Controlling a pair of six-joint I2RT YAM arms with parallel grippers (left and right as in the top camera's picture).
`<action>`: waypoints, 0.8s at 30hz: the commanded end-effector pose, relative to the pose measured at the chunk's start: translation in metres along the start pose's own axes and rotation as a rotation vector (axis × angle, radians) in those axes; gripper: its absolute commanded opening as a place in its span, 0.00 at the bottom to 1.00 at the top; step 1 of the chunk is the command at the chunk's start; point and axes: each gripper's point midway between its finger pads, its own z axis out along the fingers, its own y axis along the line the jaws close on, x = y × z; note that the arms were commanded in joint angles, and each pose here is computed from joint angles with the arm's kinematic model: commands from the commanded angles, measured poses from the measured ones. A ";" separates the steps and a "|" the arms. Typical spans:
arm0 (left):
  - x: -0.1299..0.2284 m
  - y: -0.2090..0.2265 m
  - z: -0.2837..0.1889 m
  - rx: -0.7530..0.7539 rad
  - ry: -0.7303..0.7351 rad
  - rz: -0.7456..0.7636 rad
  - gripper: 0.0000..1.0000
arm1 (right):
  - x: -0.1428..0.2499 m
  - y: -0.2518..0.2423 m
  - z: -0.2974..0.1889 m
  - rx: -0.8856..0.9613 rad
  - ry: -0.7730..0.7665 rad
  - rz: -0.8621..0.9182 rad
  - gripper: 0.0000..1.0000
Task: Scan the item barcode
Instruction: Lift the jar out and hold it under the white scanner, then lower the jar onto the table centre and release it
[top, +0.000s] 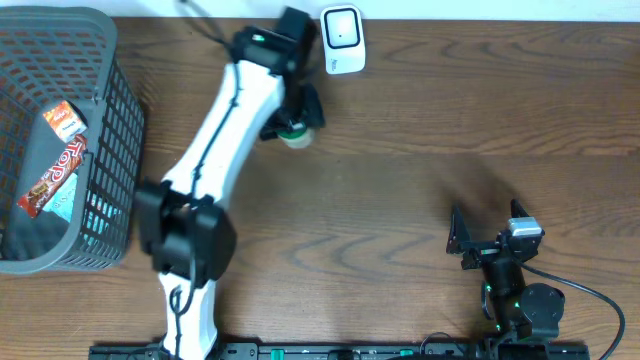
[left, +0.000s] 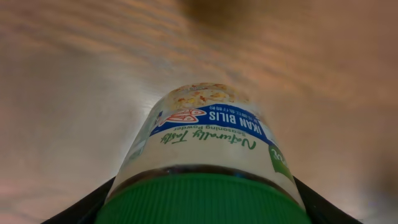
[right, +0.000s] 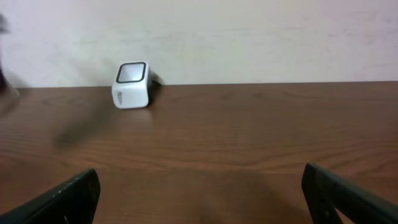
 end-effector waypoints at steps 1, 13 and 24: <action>0.010 -0.009 0.021 -0.029 0.056 0.435 0.62 | 0.001 0.004 0.000 -0.021 0.002 0.009 0.99; 0.049 -0.030 0.058 0.050 0.206 0.878 0.63 | 0.001 0.004 0.000 -0.020 0.002 0.009 0.99; 0.065 -0.020 0.109 0.045 0.239 0.874 0.67 | 0.001 0.004 0.000 -0.021 0.002 0.009 0.99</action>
